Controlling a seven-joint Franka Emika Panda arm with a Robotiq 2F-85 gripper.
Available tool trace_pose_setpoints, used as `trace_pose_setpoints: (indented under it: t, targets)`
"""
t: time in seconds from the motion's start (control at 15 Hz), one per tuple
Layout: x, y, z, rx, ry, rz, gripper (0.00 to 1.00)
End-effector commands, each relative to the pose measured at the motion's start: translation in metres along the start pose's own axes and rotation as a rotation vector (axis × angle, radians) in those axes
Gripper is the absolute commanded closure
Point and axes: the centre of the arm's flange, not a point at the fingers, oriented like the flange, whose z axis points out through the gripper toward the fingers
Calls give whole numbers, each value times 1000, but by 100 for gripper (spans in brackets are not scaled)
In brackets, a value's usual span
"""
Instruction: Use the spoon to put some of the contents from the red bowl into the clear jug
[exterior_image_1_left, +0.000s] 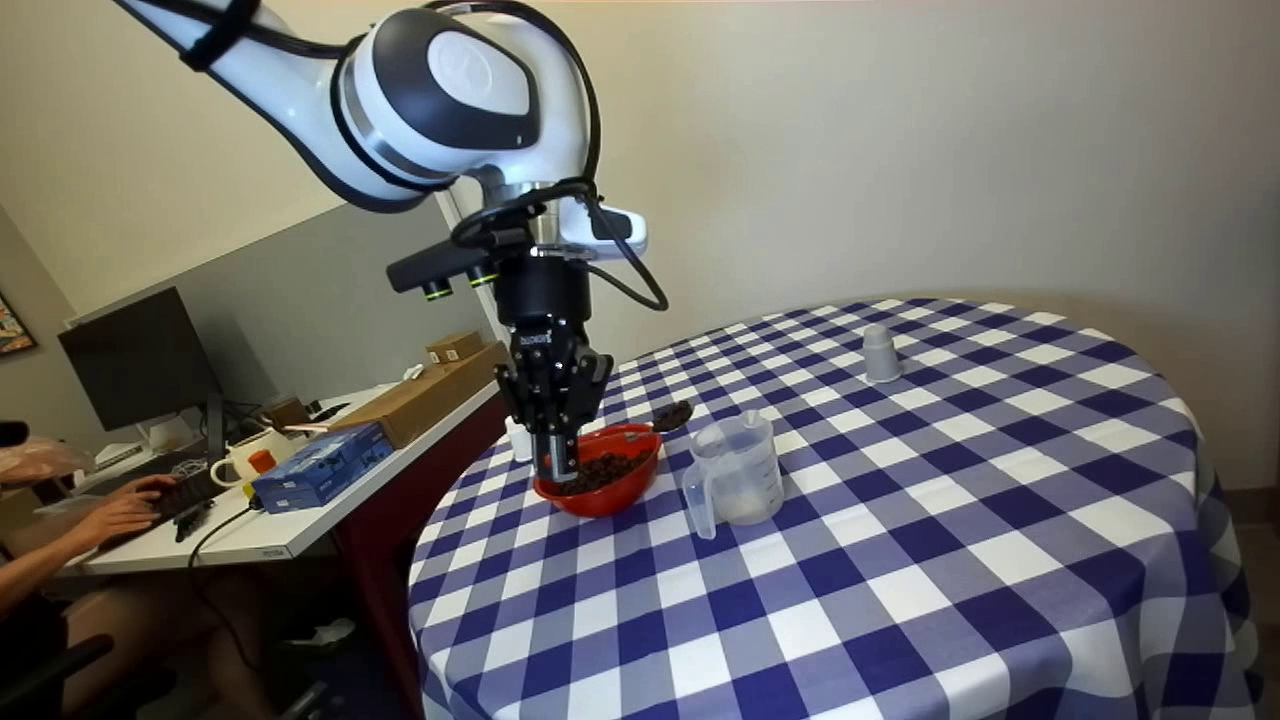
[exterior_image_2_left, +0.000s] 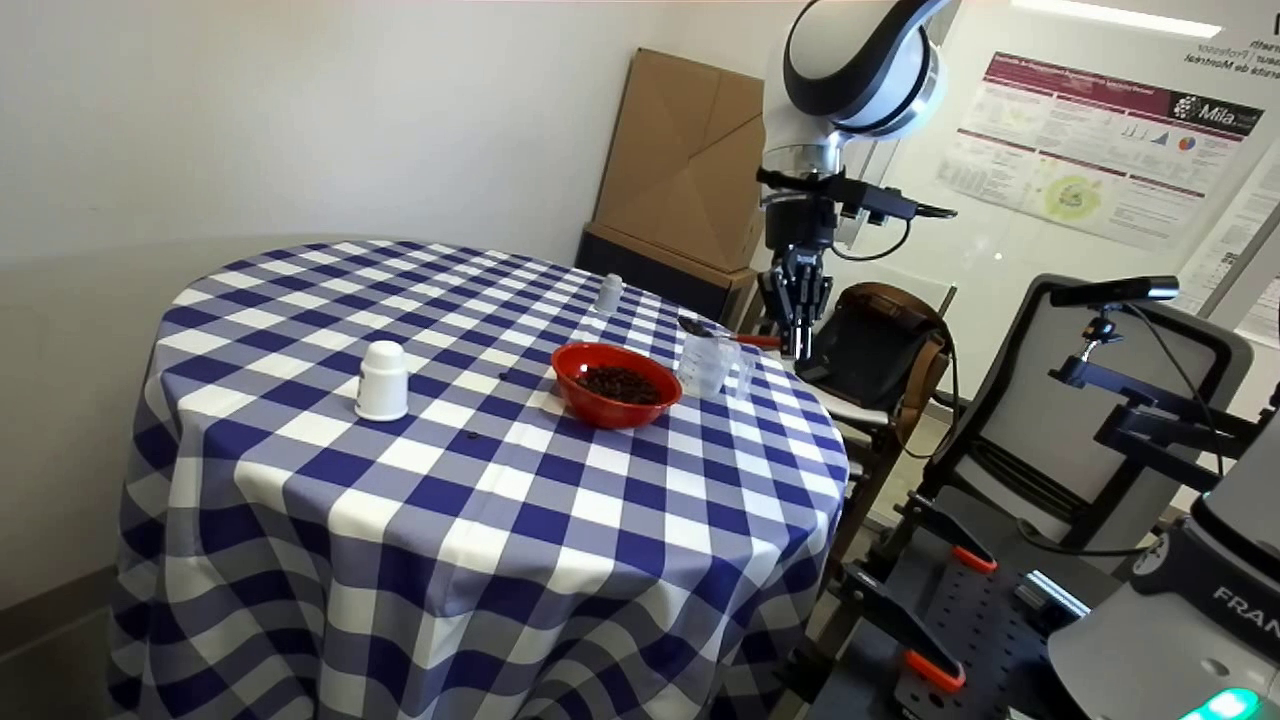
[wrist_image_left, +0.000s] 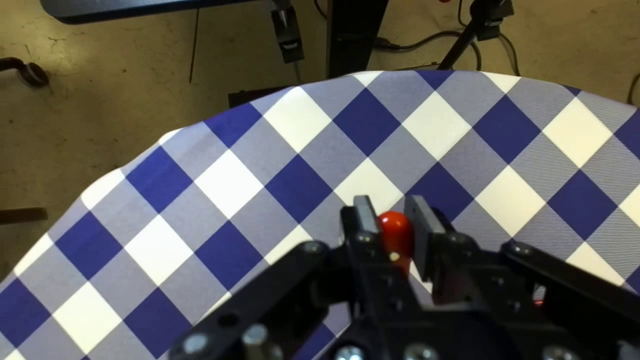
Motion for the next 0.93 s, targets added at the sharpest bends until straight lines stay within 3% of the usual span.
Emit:
trace_pose_setpoints:
  t: [0.0, 0.47, 0.87]
  targets:
    - [-10, 21, -2, 1, 24, 15, 90]
    - [-9, 51, -1, -12, 31, 68, 90]
    - [-5, 62, 3, -100, 53, 70, 90]
